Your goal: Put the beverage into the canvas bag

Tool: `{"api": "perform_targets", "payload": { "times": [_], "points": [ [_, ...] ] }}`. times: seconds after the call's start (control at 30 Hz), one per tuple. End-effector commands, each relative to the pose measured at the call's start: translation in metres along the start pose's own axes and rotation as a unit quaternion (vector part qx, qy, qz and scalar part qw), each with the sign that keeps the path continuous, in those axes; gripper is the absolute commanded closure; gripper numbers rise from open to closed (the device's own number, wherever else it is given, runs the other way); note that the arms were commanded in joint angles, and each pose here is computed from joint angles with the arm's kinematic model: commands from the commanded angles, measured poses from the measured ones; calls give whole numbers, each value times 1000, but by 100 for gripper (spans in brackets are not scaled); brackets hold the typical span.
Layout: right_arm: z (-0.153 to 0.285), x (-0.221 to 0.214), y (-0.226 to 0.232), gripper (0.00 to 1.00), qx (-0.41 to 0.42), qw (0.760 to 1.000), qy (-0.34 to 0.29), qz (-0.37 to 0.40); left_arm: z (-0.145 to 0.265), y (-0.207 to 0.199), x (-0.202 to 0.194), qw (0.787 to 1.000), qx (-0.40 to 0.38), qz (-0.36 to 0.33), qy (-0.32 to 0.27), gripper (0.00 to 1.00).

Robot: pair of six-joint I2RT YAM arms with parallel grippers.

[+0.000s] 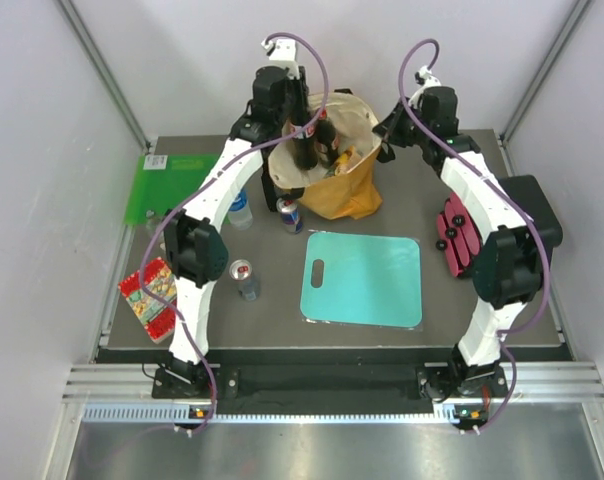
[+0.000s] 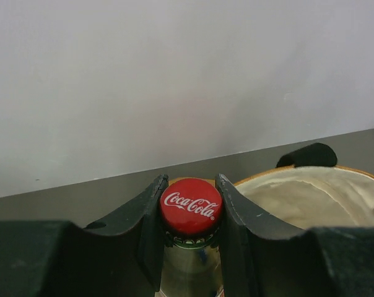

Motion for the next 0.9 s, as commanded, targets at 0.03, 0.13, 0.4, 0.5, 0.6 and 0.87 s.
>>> {"api": "perform_targets", "payload": {
  "times": [0.03, 0.13, 0.4, 0.5, 0.6, 0.87],
  "points": [
    [10, 47, 10, 100, 22, 996, -82, -3, 9, -1, 81, 984, 7, -6, -180, 100],
    [4, 45, 9, 100, 28, 997, -77, -8, 1, -11, 66, 985, -12, -17, -173, 100],
    [-1, 45, 9, 100, 37, 996, -74, -13, 6, -31, 15, 987, -37, -22, -155, 100],
    [-1, 43, 9, 100, 43, 996, -70, -20, 2, -34, 7, 988, -50, -23, -144, 100],
    [-2, 42, 11, 100, 57, 996, -67, -26, 0, -37, 2, 988, -58, -10, -143, 100],
    [-1, 46, 14, 100, 57, 996, -66, -22, 24, -48, 5, 982, -105, 14, -154, 100]
  ]
}}
Point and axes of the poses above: each gripper's point midway between its finger pads, its own z axis back along the fingers, its own y axis along the line the jaws close on, x = y × z, the point moved 8 cm from there along z, back along the fingers, and after that the axes turned 6 degrees about -z, right-handed, at the moved point
